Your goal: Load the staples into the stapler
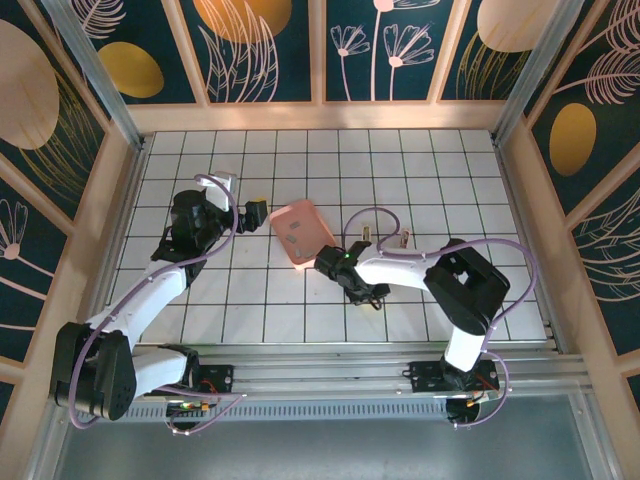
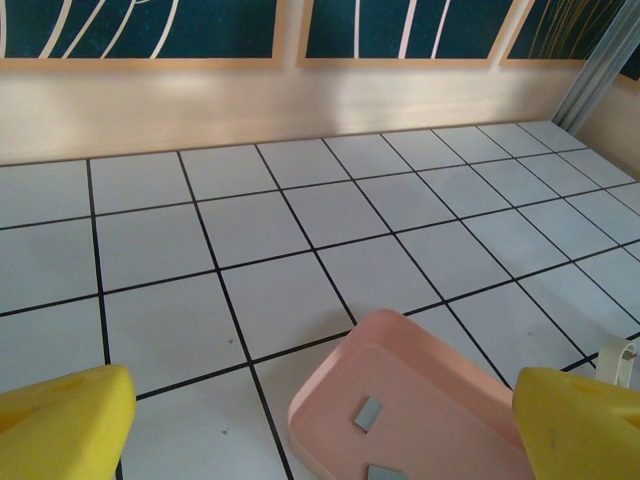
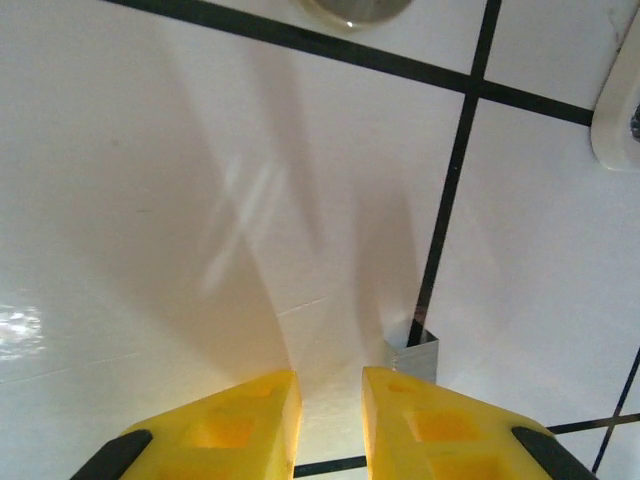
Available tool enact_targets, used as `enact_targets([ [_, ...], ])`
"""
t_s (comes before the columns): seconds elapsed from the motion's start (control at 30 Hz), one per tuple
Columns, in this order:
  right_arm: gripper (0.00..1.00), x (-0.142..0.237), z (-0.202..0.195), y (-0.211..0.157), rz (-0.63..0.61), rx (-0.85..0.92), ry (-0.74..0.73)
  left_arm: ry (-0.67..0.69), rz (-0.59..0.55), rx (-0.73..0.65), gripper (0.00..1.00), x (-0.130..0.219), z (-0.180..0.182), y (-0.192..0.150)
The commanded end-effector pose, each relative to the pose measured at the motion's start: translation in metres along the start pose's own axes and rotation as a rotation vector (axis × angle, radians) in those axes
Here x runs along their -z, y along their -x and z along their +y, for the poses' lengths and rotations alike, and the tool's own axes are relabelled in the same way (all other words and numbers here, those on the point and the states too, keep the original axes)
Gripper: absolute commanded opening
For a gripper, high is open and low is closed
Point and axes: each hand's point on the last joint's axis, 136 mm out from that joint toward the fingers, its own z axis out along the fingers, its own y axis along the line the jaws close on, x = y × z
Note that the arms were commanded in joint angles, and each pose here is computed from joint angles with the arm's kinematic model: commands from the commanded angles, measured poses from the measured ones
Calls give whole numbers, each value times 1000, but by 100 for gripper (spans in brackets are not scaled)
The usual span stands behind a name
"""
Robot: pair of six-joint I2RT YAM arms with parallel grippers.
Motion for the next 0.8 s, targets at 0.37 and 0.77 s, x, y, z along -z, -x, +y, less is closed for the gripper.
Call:
enact_targets([
  [0.37,29,34,-6,27,-68,-199,283,-55,-40,-25,96,4,-12,9],
  [0.77,33,25,-25,18,-15,-268,416,-420,-34,-104,95,17,-72,5],
])
